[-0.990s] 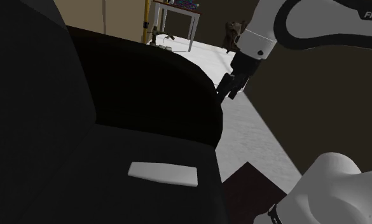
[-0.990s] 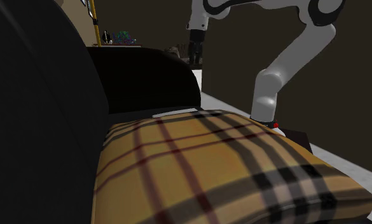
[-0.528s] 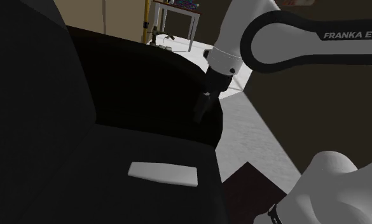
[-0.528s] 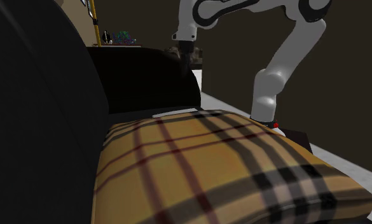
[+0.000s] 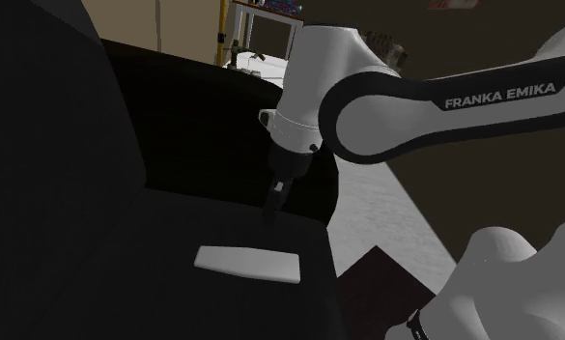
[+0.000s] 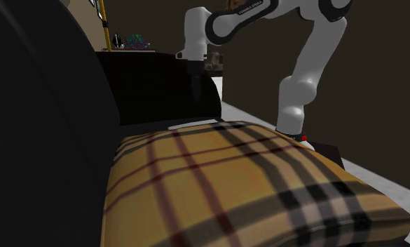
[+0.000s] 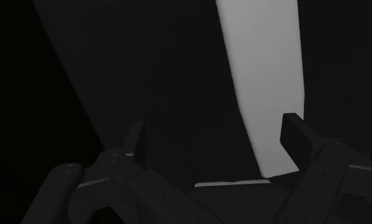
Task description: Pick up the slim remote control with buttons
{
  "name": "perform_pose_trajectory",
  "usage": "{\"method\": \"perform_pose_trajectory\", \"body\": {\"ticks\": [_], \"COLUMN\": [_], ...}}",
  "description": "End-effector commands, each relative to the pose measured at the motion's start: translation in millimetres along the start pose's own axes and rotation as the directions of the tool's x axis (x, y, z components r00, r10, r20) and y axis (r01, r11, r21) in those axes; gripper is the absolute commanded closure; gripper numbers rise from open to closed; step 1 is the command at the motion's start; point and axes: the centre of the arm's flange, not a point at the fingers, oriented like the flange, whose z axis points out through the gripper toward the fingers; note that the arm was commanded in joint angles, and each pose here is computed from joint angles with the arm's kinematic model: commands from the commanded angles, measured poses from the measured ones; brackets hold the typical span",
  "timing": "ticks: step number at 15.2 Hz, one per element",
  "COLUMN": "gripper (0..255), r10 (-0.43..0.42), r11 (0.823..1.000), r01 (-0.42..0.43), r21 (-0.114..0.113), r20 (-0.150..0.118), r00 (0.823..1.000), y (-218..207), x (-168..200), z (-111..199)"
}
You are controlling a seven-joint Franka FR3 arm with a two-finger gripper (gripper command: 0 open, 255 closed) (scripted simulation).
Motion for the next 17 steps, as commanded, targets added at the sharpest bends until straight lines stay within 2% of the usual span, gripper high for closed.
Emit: {"method": "perform_pose_trajectory", "body": {"ticks": [1,6,13,16,17], "gripper": [0,0,0,0,255], "r10": [-0.069,-0.235,-0.235,-0.235,-0.235], "r11": [0.998,0.972,0.972,0.972,0.972], "r01": [0.069,0.235,0.235,0.235,0.235], "r21": [0.001,0.007,0.007,0.007,0.007], "r20": [0.011,0.041,0.041,0.041,0.041], "r00": [0.998,0.971,0.971,0.971,0.971], "y": [-18,-70,-70,-70,-70], "x": [9,24,24,24,24], "z": [14,54,90,94,93]}}
